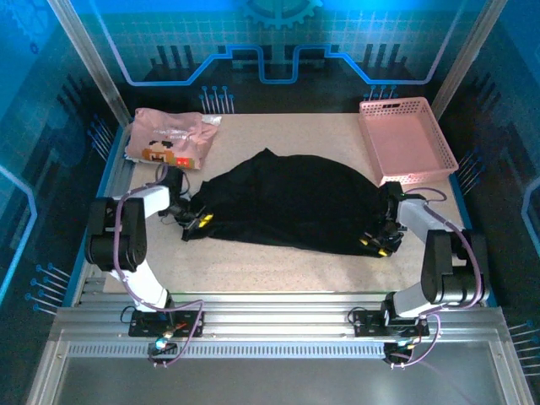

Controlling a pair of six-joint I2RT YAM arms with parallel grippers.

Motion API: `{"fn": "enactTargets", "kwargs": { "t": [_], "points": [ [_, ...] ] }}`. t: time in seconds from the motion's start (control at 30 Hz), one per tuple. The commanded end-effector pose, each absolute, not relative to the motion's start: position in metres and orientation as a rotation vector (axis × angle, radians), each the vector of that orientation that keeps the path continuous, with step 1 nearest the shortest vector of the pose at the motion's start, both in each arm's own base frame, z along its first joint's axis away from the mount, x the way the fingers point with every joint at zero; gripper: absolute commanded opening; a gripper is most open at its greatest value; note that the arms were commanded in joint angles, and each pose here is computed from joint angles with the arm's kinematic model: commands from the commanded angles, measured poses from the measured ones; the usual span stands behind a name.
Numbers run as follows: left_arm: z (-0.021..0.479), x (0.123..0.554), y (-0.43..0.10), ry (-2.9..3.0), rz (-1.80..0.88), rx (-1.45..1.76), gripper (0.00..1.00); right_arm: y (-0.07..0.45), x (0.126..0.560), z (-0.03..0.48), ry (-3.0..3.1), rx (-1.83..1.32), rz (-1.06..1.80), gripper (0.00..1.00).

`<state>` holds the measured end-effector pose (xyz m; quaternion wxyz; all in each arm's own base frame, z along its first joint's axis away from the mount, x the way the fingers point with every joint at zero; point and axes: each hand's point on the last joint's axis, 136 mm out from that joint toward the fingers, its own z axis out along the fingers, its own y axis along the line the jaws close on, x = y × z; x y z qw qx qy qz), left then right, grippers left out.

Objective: Fold and stack the t-shirts

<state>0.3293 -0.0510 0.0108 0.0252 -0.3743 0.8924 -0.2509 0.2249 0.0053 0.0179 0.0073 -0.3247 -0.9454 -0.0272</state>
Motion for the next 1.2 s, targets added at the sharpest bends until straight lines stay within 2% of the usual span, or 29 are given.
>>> {"fn": "enactTargets", "kwargs": {
  "t": [0.0,0.27,0.4,0.63,0.73,0.93,1.17],
  "points": [
    [-0.006,0.305,-0.017,2.773,-0.565,-1.268,0.16,-0.009,0.21,0.01,-2.871,-1.072,0.08,0.44],
    [-0.012,0.257,0.009,2.794,-0.482,-1.378,0.19,-0.009,0.188,0.013,-2.809,-1.118,0.113,0.36],
    [-0.007,0.25,0.008,2.795,-0.519,-1.359,0.21,-0.006,0.17,0.013,-2.769,-1.121,0.122,0.33],
    [0.008,0.267,-0.015,2.746,-0.733,-1.258,0.29,-0.005,0.164,0.029,-2.812,-1.195,0.074,0.44],
    [0.019,0.277,-0.029,2.731,-0.82,-1.185,0.34,-0.008,0.175,0.052,-2.876,-1.215,0.058,0.51],
    [0.044,0.292,-0.049,2.688,-0.929,-1.104,0.39,-0.002,0.233,0.099,-3.143,-1.225,-0.238,0.52],
    [0.064,0.307,-0.044,2.658,-0.893,-1.046,0.44,0.003,0.271,0.079,-3.149,-1.104,-0.384,0.46]
  ]
}}
